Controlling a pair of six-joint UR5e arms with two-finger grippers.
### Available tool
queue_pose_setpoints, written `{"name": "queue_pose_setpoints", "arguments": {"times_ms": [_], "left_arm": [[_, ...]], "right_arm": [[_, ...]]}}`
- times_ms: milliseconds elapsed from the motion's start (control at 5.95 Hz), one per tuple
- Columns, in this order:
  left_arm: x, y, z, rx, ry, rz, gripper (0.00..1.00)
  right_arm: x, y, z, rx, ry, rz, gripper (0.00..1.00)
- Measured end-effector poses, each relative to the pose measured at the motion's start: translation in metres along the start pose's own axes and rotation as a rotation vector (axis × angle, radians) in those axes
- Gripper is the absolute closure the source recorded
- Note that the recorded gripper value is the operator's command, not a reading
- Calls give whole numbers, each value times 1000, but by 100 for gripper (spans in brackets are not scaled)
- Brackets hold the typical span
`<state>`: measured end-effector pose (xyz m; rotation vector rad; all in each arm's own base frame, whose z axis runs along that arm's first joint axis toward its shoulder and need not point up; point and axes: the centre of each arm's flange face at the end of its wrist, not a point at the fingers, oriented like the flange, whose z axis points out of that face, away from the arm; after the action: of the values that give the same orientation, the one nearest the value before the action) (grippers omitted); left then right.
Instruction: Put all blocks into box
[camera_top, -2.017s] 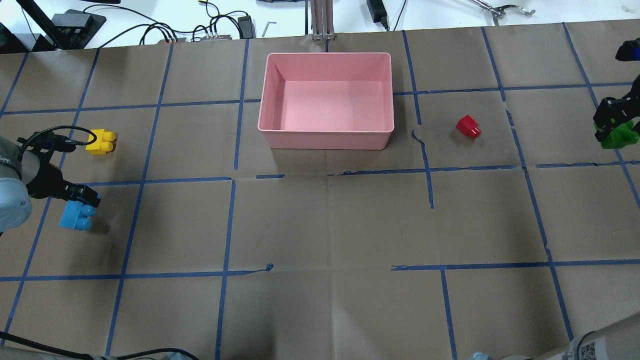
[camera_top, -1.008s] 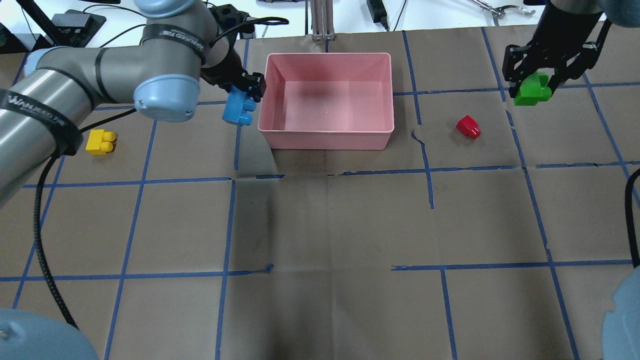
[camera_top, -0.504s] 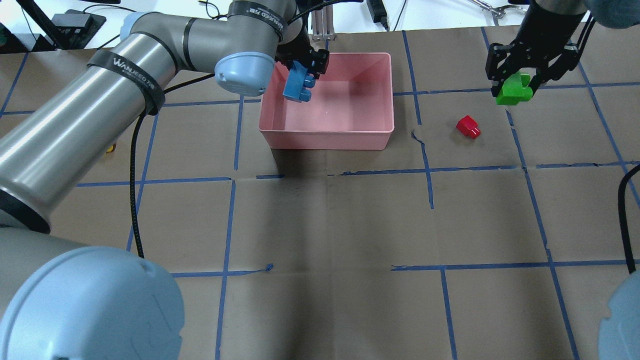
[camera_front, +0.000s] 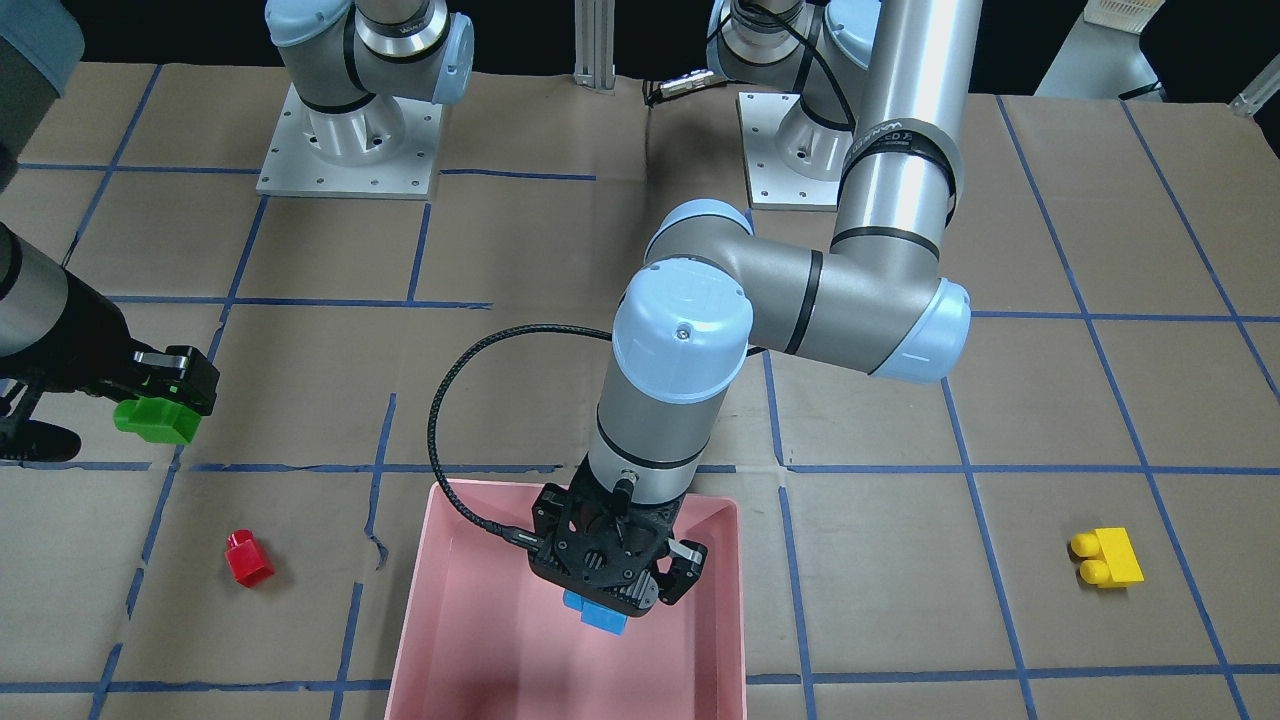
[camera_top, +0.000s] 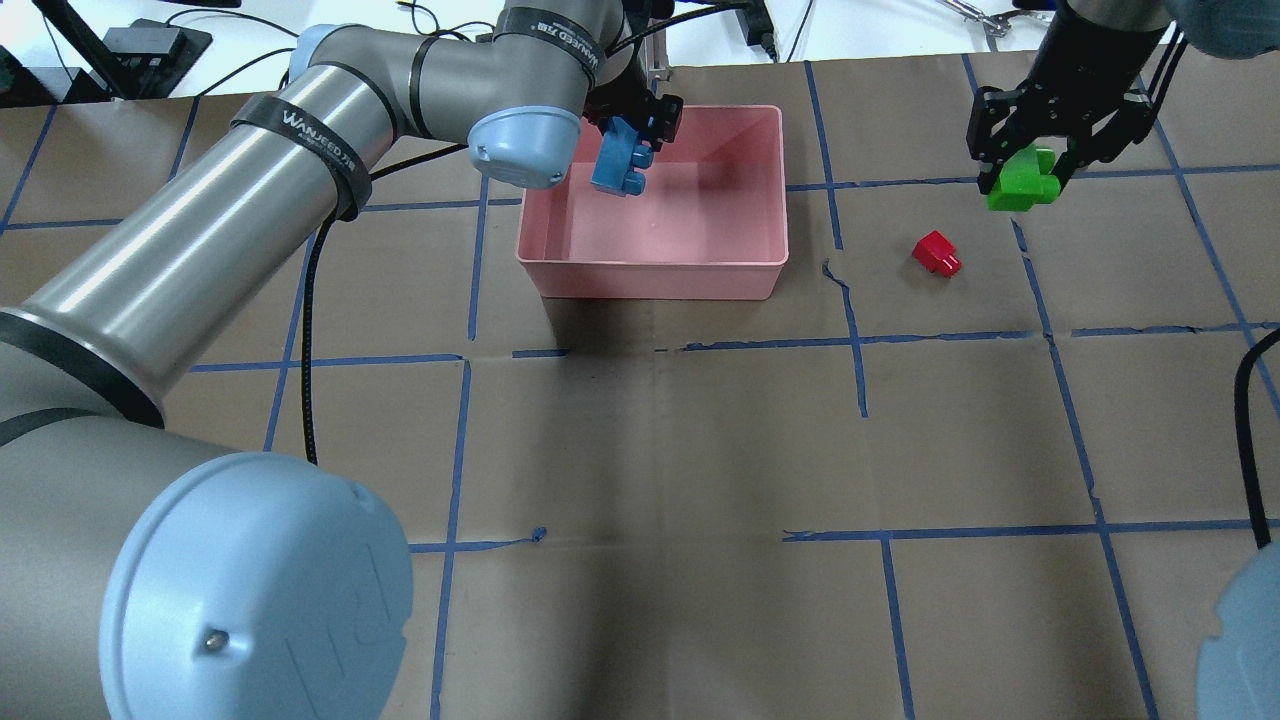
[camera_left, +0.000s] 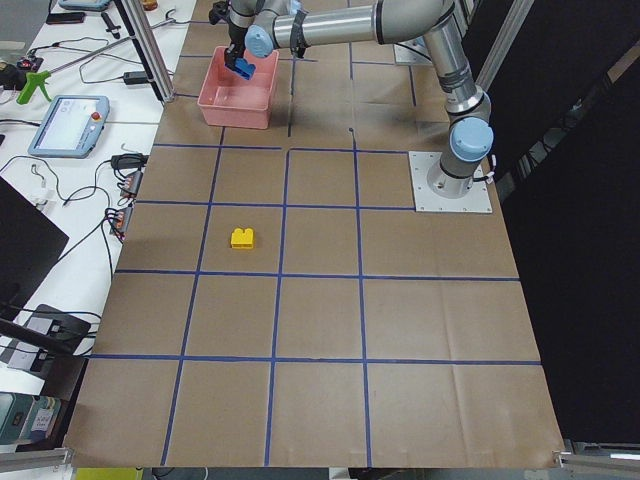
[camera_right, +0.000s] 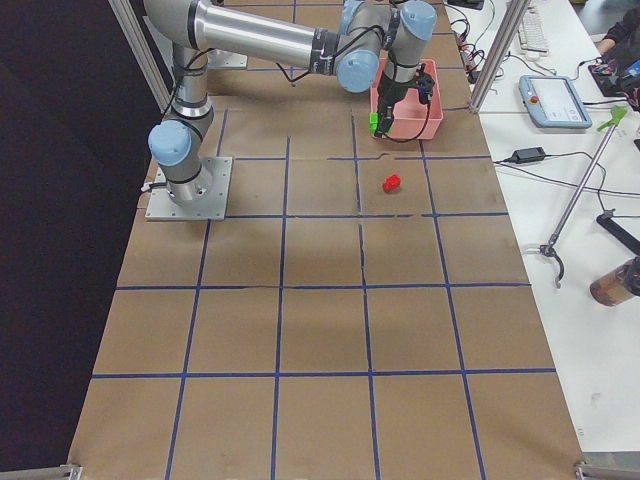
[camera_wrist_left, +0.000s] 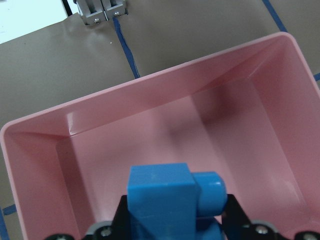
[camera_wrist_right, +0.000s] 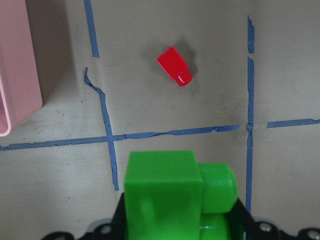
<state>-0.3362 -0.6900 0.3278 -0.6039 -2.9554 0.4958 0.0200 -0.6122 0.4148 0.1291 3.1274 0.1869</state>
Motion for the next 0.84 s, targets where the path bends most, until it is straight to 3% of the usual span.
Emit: {"name": "queue_pose_setpoints", "arguments": {"times_ms": [504, 840], "left_arm": [[-12, 22, 1, -47, -11, 18, 1], [-110, 79, -31, -98, -63, 18, 1]], "right_arm": [[-3, -14, 9, 19, -18, 25, 56], [-53, -29, 21, 78, -22, 11, 55]]}}
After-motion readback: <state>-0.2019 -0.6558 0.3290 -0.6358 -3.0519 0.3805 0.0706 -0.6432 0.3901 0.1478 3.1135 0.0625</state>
